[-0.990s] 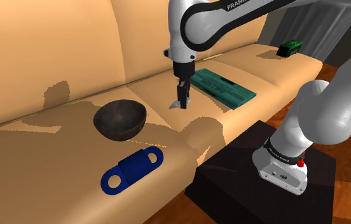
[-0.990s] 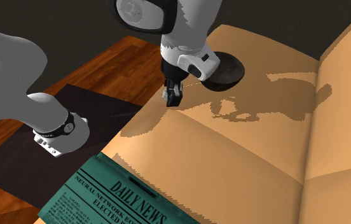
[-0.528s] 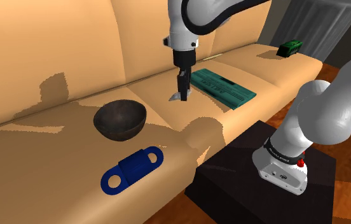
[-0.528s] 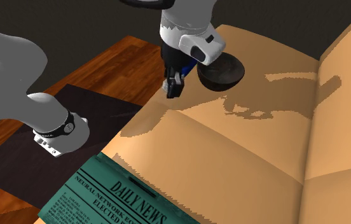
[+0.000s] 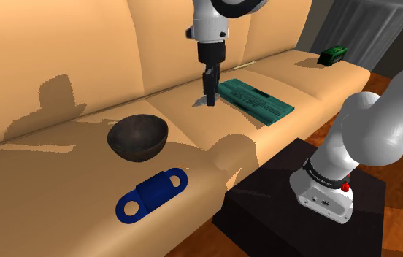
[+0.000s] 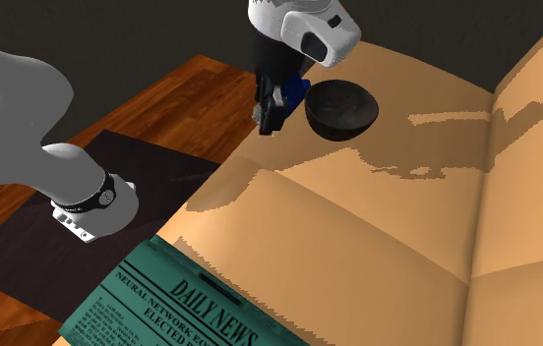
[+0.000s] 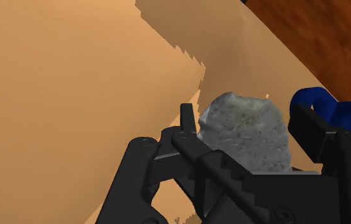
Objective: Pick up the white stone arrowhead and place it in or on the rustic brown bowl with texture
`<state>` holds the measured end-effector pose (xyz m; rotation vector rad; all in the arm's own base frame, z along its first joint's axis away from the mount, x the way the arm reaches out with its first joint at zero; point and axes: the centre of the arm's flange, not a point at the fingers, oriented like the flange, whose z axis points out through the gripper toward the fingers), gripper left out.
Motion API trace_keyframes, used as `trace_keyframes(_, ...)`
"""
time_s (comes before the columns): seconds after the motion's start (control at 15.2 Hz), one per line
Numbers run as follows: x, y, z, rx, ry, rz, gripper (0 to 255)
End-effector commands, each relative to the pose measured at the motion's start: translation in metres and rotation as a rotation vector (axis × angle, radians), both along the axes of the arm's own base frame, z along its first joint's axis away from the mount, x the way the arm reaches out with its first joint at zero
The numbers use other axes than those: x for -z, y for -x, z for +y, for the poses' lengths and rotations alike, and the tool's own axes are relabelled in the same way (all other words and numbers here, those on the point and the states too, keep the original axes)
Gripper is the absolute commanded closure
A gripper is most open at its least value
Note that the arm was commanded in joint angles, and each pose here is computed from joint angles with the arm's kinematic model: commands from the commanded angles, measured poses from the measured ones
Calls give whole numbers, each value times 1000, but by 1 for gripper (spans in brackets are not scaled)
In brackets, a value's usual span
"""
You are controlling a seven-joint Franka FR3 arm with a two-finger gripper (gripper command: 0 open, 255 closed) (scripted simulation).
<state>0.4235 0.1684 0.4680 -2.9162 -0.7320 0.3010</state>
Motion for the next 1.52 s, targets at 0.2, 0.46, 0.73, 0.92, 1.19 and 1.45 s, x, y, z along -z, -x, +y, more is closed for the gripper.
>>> trace_keyframes(0.2,-4,-30,51,0,0,1,255)
trace_keyframes(0.46,-6,-56,97,0,0,1,255)
trace_keyframes(0.73,-8,-82,143,0,0,1,255)
trace_keyframes(0.92,-10,-101,177,0,0,1,255)
trace_keyframes(1.19,6,-105,183,0,0,1,255)
trace_keyframes(1.45,27,-105,183,0,0,1,255)
